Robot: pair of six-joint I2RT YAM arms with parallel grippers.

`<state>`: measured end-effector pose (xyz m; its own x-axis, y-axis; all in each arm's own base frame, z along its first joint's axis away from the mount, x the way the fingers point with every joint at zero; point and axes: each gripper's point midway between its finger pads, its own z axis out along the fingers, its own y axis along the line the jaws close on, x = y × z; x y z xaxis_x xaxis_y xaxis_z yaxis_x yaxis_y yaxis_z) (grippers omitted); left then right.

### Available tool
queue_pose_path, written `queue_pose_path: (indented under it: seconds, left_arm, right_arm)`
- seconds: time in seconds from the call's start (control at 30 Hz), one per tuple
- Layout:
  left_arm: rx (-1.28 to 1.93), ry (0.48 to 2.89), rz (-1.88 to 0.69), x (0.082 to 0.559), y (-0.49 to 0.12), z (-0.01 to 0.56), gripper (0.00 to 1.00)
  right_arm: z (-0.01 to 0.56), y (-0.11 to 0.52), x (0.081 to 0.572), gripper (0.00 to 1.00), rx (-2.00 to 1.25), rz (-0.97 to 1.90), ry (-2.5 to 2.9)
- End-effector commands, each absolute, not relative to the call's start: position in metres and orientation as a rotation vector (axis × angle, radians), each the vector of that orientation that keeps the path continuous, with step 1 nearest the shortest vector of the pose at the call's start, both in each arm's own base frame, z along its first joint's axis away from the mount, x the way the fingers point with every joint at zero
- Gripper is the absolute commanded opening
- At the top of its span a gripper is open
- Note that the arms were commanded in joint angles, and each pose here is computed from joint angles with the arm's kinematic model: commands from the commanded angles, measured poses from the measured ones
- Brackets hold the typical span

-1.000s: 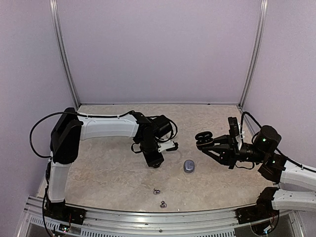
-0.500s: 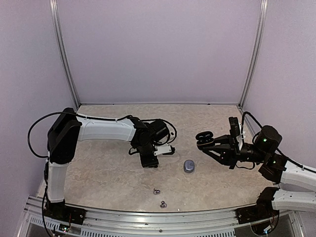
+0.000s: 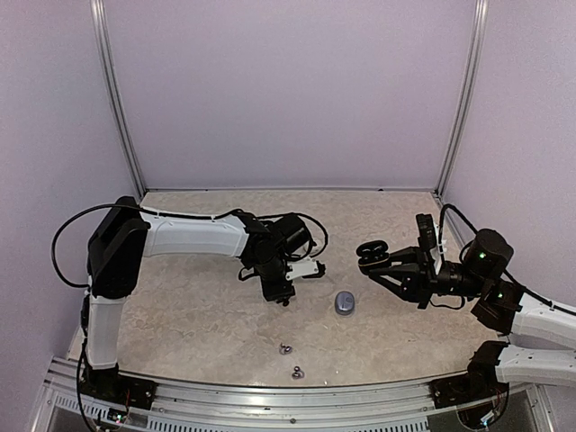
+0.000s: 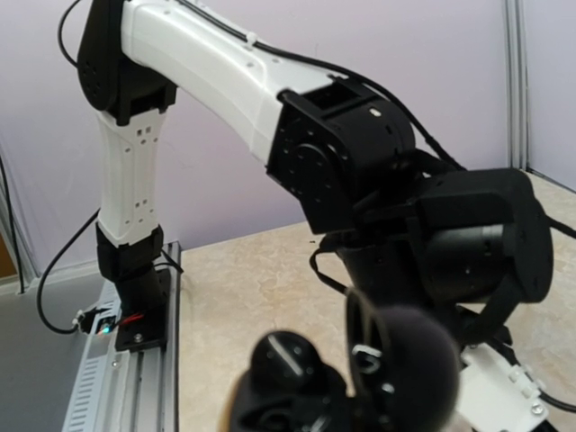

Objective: Insert the wireless bluetooth earbuds into the charging case
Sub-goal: Adjust the right earbud at the center of the board.

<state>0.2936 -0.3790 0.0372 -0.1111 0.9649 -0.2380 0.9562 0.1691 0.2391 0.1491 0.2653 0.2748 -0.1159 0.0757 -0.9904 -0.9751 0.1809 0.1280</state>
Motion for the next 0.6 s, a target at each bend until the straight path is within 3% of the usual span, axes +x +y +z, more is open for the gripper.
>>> queue_pose_path:
  seconds: [0.0,0.57]
  left_arm:
    - [1.790,2.095,-0.049,0.301,-0.397,0.045,0.53]
    - [1.934,2.068,-0.149,0.273,-0.386,0.057,0.45]
  right_arm:
    - [0.285,0.262,0.151,0.00,-0.952,1.164,1.305]
    - [0.285,0.262,0.151,0.00,-0.953,1.170,1.304]
